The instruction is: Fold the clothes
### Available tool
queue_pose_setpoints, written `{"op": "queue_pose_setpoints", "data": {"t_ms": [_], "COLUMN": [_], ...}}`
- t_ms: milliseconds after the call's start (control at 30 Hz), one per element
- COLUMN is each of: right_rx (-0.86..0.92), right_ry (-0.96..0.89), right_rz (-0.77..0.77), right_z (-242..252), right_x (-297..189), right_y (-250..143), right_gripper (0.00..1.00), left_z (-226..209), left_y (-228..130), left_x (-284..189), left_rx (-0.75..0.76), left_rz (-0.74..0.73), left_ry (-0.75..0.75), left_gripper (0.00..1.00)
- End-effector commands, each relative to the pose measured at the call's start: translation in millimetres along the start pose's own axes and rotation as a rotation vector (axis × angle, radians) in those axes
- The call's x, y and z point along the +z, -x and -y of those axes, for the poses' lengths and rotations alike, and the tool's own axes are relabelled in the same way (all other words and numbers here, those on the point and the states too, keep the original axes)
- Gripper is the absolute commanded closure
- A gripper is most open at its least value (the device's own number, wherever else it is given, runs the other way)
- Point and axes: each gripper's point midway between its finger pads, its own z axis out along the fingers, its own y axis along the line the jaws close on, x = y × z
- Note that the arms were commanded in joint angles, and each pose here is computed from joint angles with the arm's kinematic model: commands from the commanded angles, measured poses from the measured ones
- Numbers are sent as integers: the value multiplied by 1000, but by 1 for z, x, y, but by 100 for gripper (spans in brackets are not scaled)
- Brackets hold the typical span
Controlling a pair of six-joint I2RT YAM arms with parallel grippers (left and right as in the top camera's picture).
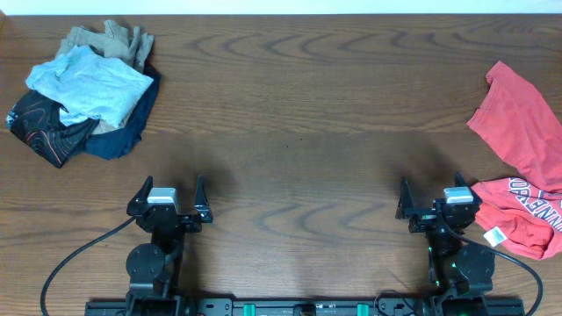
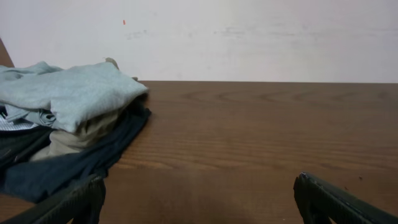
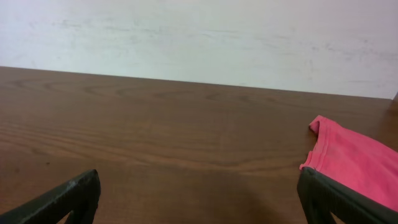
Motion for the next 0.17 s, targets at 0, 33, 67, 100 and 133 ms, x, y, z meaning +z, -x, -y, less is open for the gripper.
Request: {"op": "queue_pose_setpoints", "data": {"t_ms": [0,33,67,100,133], "right_rx": [-7,-7,-7,-7,-7], "right_ry": [0,0,0,0,0], "right_rz": [0,0,0,0,0], "right_z": [0,0,0,0,0], "right_x": [0,0,0,0,0], "right_y": [-1,-1,-1,-1,-1], "right_gripper": [1,1,1,1,1], "left_z": [-2,-2,-2,-2,-2], "left_y": [-16,-16,-16,-16,-16], "left_x": [0,0,0,0,0], "left_rx": [16,16,16,16,16], "left_rz": [-52,-52,-52,-52,-52], "left_ry": [14,14,14,14,14], "left_gripper": [2,2,2,2,2]}}
